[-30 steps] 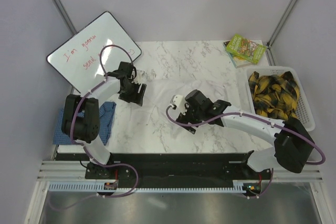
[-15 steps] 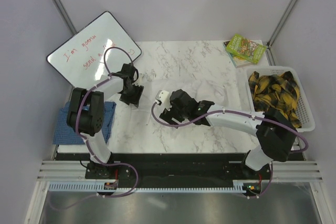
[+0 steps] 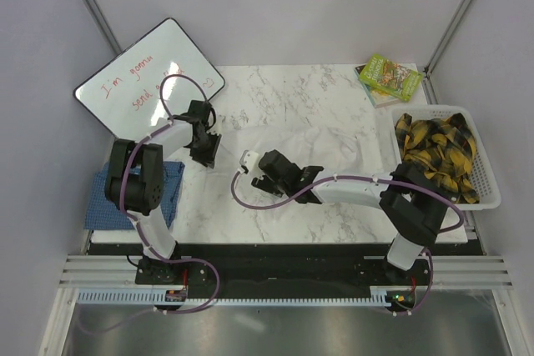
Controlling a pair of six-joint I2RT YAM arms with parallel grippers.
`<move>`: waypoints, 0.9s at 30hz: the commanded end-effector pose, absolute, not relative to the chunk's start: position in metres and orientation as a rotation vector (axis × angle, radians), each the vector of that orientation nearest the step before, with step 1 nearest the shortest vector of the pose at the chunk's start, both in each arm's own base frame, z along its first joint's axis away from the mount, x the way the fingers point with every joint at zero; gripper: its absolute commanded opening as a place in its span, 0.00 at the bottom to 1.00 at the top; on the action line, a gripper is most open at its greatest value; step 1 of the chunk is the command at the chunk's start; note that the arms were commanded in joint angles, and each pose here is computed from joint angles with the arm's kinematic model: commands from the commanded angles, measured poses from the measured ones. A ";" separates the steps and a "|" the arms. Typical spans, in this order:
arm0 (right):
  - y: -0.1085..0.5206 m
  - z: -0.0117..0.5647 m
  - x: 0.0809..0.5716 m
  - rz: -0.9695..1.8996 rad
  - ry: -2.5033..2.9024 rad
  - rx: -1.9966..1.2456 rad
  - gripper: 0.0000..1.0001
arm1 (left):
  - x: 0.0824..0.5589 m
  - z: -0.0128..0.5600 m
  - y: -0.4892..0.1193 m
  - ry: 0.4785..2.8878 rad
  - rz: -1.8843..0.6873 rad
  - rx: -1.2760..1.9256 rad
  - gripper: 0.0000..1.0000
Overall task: Fold and stack the long sleeve shirts
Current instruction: Flatten the shirt out
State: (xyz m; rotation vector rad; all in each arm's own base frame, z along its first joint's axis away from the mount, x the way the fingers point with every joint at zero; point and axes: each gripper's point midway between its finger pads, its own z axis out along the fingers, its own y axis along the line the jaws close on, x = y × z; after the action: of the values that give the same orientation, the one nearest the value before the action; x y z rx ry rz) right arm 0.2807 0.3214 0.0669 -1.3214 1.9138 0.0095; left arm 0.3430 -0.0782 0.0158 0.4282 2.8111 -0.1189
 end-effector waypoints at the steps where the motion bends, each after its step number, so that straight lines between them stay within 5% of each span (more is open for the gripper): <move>1: 0.316 0.078 0.300 -0.130 1.852 -1.302 0.46 | 0.346 0.008 -0.092 2.814 -0.233 0.400 0.29; 3: 0.316 0.084 0.299 -0.128 1.856 -1.310 0.30 | 0.346 0.006 -0.091 2.821 -0.246 0.398 0.14; 5: 0.322 0.103 0.300 -0.086 1.847 -1.284 0.00 | 0.345 0.007 -0.092 2.816 -0.288 0.405 0.02; 22: 0.264 0.241 0.258 0.344 1.732 -1.180 0.00 | 0.354 0.210 -0.122 2.172 -0.449 0.624 0.02; 27: 0.227 0.263 0.250 0.395 1.700 -1.110 0.00 | 0.421 0.270 -0.197 1.957 -0.414 0.812 0.02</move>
State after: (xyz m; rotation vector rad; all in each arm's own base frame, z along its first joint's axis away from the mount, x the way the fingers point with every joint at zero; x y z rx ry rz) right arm 0.2718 0.2421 0.2399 -1.1230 1.7549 0.2696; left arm 0.3704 -0.1344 0.2307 0.6155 2.1569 -0.4123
